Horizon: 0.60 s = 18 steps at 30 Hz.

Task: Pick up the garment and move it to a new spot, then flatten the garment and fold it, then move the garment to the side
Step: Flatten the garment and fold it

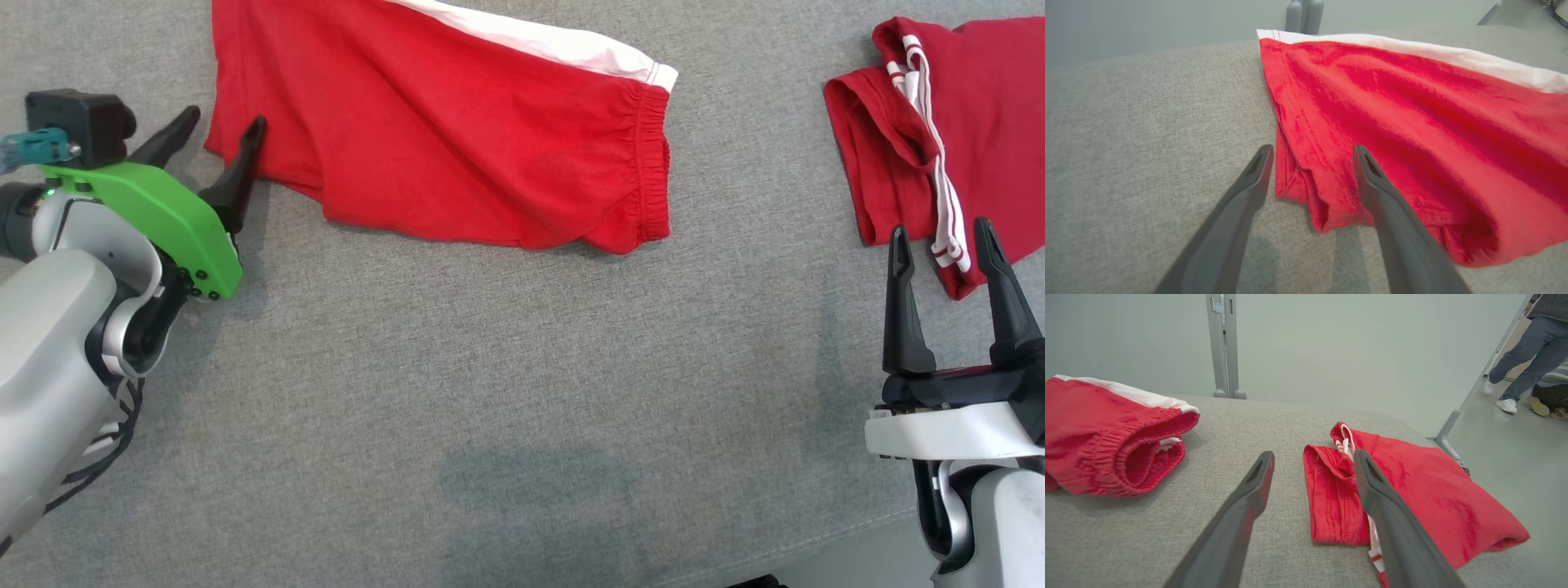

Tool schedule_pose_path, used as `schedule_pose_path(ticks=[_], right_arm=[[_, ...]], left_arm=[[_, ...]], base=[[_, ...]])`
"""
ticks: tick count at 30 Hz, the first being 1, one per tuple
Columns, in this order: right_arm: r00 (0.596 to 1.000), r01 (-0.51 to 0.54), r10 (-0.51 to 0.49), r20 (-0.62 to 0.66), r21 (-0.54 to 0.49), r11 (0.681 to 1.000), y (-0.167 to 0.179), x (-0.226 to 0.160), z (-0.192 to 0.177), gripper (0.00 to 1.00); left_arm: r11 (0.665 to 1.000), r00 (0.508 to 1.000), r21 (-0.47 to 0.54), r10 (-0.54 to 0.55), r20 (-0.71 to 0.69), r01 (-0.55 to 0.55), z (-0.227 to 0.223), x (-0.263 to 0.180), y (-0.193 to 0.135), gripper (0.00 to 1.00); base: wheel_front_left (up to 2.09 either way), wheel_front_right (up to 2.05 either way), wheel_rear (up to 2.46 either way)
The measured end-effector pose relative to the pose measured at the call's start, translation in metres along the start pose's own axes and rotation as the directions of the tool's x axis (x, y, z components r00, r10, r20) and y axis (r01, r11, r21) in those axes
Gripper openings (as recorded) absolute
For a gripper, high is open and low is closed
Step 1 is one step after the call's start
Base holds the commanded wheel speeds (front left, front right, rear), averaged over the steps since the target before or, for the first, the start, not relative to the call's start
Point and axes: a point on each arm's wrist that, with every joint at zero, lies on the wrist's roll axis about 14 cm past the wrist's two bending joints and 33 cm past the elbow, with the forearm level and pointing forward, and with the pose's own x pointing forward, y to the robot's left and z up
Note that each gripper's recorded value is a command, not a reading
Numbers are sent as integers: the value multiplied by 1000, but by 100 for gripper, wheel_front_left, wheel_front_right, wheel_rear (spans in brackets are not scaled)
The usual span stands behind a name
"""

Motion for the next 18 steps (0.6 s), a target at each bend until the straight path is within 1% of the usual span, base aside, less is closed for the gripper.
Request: schedule_pose_path(ticks=[4, 7, 8, 9, 10, 14, 18], right_arm=[[1000, 8, -8, -9, 18, 1000, -2, -2, -3, 100], [1000, 17, -17, -11, 24, 1000, -4, -3, -3, 100], [1000, 18, -18, -11, 24, 1000, -5, -3, -3, 100], [1000, 20, -19, -10, 25, 999, -5, -3, -3, 100], [1000, 22, -21, -10, 27, 999, -6, -3, -3, 100], [1000, 28, -28, -7, 35, 999, -8, -5, -1, 100], [999, 36, -35, -16, 52, 998, -9, -11, -3, 100]], left_arm=[[1000, 996, -18, 0, -92, -2, -20, 3, -1, 100], [1000, 989, -1, -3, -148, 3, -24, 6, -1, 100], [1000, 987, 7, -2, -163, 3, -25, 6, -1, 98], [1000, 984, 18, -1, -176, 4, -26, 7, -1, 39], [1000, 982, 23, 1, -189, 4, -26, 7, -1, 0], [999, 974, 33, -24, -226, 32, -29, 5, -11, 0], [998, 974, 37, -48, -219, 58, -29, -4, -24, 0]], base=[[0, 0, 0], [0, 0, 0], [0, 0, 0], [0, 0, 0], [0, 0, 0], [0, 0, 0], [0, 0, 0]])
